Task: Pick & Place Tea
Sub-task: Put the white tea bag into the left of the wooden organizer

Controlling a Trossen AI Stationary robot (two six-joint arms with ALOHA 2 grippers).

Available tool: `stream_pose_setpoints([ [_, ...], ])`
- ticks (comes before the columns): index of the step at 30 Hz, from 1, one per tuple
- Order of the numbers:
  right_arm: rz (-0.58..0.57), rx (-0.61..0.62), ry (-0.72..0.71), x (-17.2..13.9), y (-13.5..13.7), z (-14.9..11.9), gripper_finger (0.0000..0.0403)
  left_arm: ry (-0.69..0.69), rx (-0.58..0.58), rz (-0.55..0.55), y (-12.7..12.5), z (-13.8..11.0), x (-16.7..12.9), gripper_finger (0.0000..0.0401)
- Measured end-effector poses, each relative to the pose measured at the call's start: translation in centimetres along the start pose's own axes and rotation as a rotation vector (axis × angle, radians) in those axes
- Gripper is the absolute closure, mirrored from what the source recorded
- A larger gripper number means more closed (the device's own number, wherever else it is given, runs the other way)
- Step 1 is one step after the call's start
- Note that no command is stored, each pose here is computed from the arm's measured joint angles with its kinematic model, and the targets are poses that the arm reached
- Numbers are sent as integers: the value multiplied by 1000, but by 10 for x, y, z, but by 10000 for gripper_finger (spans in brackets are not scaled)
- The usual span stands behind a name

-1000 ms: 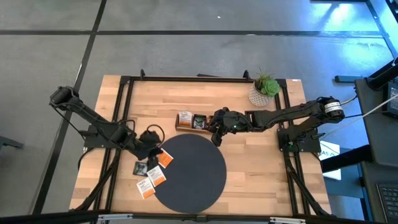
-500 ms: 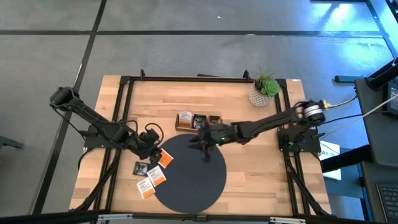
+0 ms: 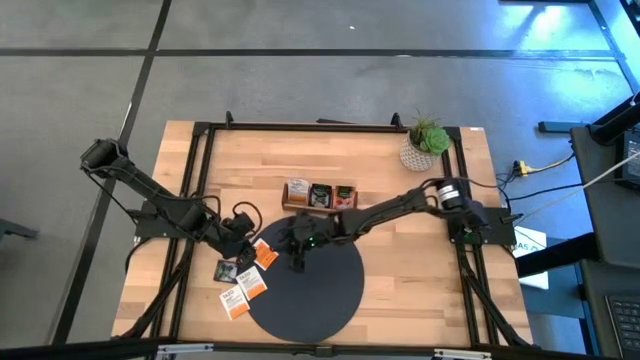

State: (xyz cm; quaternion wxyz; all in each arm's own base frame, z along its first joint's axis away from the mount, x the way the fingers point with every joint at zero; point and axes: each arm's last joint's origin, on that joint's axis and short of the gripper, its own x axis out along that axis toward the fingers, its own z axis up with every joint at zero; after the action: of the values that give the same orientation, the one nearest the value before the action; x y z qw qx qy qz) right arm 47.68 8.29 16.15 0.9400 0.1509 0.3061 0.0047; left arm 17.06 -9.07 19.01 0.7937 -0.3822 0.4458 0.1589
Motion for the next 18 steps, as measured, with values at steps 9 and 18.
stream_pose_setpoints([
  [9,-18,-5,51,42,-6,-21,291,-5,-31,-1,0,0,0,392],
  [18,-30,-72,95,53,-8,-33,291,-48,-40,9,0,1,0,390],
])
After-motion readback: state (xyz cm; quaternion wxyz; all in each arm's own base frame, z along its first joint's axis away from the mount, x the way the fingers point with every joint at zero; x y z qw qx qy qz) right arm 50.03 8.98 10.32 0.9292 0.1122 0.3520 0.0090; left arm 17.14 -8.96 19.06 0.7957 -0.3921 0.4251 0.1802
